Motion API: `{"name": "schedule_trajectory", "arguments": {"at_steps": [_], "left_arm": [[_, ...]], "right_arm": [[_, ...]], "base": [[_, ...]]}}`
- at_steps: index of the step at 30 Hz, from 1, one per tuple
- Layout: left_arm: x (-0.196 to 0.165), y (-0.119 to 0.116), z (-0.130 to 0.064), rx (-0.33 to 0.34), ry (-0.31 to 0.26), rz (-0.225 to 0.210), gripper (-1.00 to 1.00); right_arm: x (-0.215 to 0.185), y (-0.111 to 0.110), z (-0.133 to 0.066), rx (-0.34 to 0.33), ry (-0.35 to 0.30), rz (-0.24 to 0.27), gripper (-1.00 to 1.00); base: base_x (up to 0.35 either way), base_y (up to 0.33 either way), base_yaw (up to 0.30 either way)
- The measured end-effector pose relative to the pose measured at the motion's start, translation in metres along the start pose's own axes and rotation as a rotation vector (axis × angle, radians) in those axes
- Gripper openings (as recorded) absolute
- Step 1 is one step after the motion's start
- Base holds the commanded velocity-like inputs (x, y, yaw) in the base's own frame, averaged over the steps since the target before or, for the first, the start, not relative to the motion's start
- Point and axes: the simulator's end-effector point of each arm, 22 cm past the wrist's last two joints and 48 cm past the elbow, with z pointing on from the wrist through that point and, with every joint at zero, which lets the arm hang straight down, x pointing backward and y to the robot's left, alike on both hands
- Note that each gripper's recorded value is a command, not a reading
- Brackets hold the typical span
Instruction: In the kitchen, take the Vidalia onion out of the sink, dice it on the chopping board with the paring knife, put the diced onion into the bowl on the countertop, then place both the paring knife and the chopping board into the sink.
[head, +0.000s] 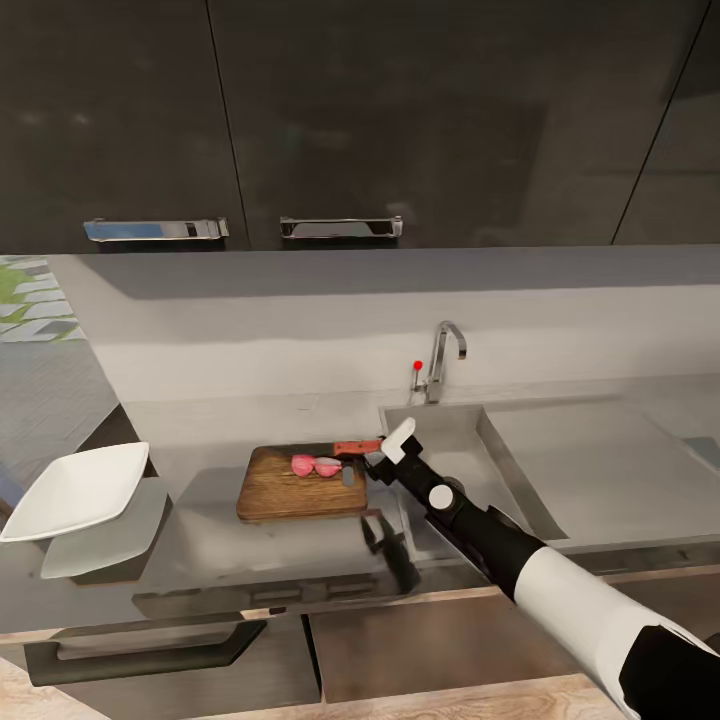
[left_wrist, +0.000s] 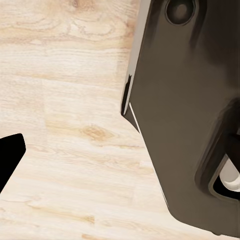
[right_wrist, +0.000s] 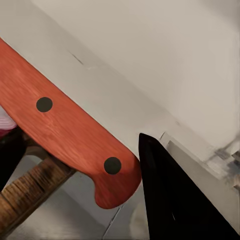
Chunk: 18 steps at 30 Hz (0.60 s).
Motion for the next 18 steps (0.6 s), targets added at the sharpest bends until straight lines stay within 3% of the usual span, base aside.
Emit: {"name": "schedule_trajectory", "arguments": {"at_steps": [18], "left_arm": [[-0.0001, 0.0001, 0.0000, 0.000, 0.000, 0.000, 1.00]], "right_arm": [[0.0075, -0.0023, -0.0009, -0.002, 0.014, -0.001, -1.00]], "base": [[0.008, -0.022, 0.000]]}}
